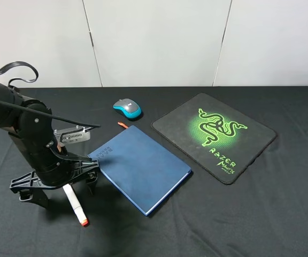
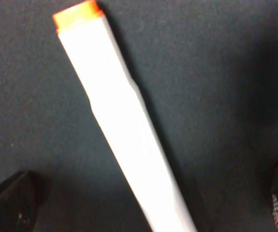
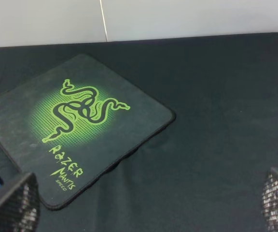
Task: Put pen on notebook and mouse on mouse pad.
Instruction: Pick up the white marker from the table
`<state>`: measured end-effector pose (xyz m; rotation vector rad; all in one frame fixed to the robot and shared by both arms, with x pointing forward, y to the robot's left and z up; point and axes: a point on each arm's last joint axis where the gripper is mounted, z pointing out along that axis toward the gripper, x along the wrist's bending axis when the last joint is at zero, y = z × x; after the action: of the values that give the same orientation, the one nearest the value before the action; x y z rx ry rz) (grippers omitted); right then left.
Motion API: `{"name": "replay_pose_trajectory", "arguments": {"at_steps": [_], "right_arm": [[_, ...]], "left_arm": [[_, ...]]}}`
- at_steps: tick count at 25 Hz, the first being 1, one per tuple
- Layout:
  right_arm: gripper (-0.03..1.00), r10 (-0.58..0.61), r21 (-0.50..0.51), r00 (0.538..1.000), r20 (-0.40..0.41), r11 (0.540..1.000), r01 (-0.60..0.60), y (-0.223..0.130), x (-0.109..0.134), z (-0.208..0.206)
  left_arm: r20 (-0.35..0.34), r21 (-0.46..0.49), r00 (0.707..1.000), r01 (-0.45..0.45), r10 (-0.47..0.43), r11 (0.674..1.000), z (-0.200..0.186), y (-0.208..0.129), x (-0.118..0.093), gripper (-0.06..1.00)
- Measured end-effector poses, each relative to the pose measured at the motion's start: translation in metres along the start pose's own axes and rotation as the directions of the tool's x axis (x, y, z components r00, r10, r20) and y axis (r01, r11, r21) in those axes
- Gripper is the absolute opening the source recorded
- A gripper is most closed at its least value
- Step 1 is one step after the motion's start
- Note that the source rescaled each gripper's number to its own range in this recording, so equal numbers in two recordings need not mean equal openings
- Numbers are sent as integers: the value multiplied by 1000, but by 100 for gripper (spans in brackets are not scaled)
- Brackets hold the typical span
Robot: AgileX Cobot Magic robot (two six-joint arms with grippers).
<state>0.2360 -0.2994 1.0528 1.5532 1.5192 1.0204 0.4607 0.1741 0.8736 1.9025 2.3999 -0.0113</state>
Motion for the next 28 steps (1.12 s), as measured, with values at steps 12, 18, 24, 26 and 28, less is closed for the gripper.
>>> {"name": "replay_pose_trajectory", "arguments": {"at_steps": [12, 18, 24, 26, 28], "right_arm": [[100, 0, 0, 1000, 0, 1000, 0, 0, 0, 0], [100, 0, 0, 1000, 0, 1000, 0, 0, 0, 0], [100, 0, 0, 1000, 0, 1000, 0, 0, 0, 0], [100, 0, 0, 1000, 0, 1000, 0, 0, 0, 0], [100, 0, 0, 1000, 0, 1000, 0, 0, 0, 0]], "left_arm": [[-2, 3, 1000, 0, 0, 1000, 0, 0, 0, 58], [-3, 5, 1000, 1, 0, 1000, 0, -1, 0, 35], [-4, 7, 1000, 1, -1, 1000, 0, -1, 0, 1], [-4, 7, 1000, 1, -1, 1000, 0, -1, 0, 0], [-4, 7, 1000, 1, -1, 1000, 0, -1, 0, 0]]}}
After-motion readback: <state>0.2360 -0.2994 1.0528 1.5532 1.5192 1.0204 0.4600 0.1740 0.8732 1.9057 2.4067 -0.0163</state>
